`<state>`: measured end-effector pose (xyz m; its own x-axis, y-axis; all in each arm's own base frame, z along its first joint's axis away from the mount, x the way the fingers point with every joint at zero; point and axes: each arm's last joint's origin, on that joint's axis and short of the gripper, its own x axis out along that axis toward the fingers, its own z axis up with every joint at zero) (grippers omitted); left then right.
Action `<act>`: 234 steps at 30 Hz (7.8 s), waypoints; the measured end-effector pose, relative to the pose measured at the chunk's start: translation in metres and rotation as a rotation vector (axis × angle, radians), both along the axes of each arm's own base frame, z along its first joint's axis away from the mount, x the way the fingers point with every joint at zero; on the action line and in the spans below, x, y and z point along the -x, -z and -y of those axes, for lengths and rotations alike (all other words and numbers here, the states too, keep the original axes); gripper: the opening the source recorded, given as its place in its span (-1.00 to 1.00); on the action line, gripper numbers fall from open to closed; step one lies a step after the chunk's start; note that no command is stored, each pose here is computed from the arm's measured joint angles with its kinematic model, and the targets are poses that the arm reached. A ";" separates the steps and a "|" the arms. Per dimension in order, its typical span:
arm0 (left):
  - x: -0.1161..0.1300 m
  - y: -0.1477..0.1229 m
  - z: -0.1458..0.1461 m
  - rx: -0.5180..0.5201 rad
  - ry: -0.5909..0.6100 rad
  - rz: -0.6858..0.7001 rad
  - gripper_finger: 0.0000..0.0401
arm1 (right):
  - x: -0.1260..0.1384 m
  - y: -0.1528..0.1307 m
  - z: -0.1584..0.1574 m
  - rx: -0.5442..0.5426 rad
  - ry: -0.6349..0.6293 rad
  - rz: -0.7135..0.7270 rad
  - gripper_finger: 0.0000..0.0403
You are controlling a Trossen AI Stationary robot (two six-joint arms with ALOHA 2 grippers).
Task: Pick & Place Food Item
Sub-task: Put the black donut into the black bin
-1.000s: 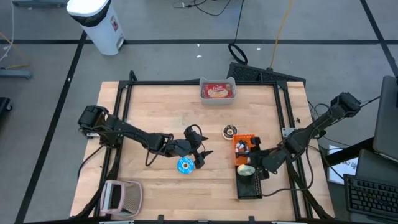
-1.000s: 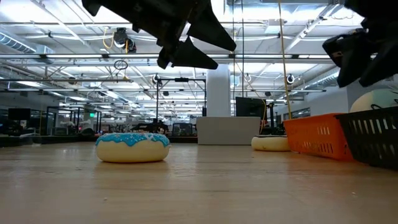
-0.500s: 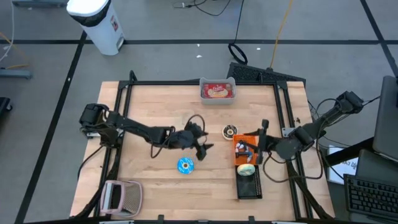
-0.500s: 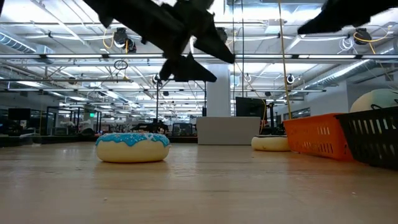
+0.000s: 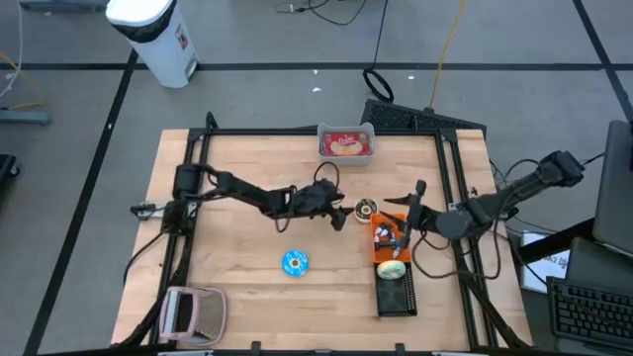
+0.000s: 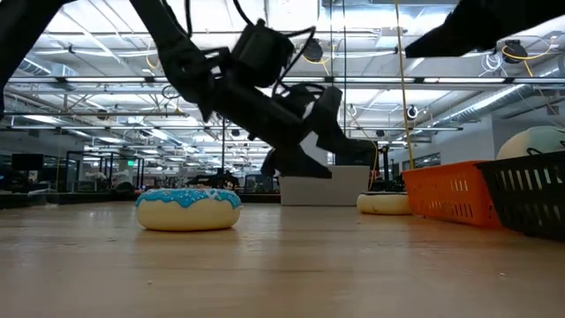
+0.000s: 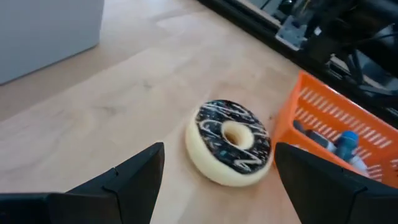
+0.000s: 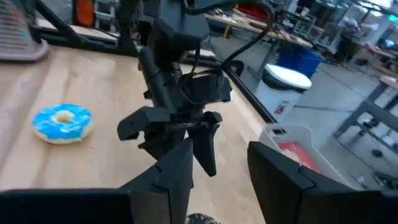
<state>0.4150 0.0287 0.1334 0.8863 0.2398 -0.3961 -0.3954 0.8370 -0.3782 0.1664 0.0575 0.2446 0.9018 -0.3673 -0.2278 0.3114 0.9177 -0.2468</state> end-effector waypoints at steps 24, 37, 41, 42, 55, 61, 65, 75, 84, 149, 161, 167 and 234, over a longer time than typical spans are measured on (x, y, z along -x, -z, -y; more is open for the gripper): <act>0.007 -0.053 0.008 -0.048 0.202 0.060 0.53 | -0.064 0.071 0.133 -0.650 0.044 -0.588 -0.30; 0.008 -0.049 0.013 -0.090 0.233 0.017 0.53 | -0.091 0.089 0.152 -0.649 -0.010 -0.682 -0.30; 0.009 -0.048 0.013 -0.088 0.234 0.004 0.53 | -0.090 0.088 0.156 -0.596 0.055 -0.680 -0.30; 0.009 -0.048 0.013 -0.088 0.234 0.003 0.53 | -0.089 0.087 0.156 -0.588 0.068 -0.682 -0.30; 0.010 -0.045 0.013 -0.130 0.256 -0.038 0.53 | -0.084 0.089 0.153 -0.596 -0.030 -0.748 -0.30; 0.010 -0.045 0.013 -0.126 0.255 -0.041 0.53 | -0.085 0.092 0.154 -0.602 -0.036 -0.752 -0.30; 0.010 -0.044 0.013 -0.125 0.255 -0.045 0.53 | -0.086 0.091 0.153 -0.608 -0.051 -0.743 -0.30; 0.011 -0.044 0.013 -0.120 0.253 -0.045 0.53 | -0.083 0.096 0.153 -0.612 -0.046 -0.735 -0.42; 0.010 -0.044 0.013 -0.103 0.244 -0.042 0.53 | -0.085 0.095 0.156 -0.498 -0.049 -0.731 -0.74; 0.004 -0.068 0.005 -0.014 0.152 0.233 0.17 | -0.063 -0.014 0.020 0.153 -0.032 -0.314 -0.96; 0.003 -0.069 0.008 -0.130 0.207 0.219 -0.63 | -0.061 -0.019 0.020 0.137 -0.030 -0.270 -0.82; 0.004 -0.067 0.007 -0.183 0.222 0.191 -0.85 | -0.047 -0.039 0.019 0.117 -0.047 -0.166 -0.57; 0.036 -0.126 0.045 -0.374 0.341 0.141 0.29 | -0.042 -0.027 0.013 -0.294 -0.193 -0.216 -0.95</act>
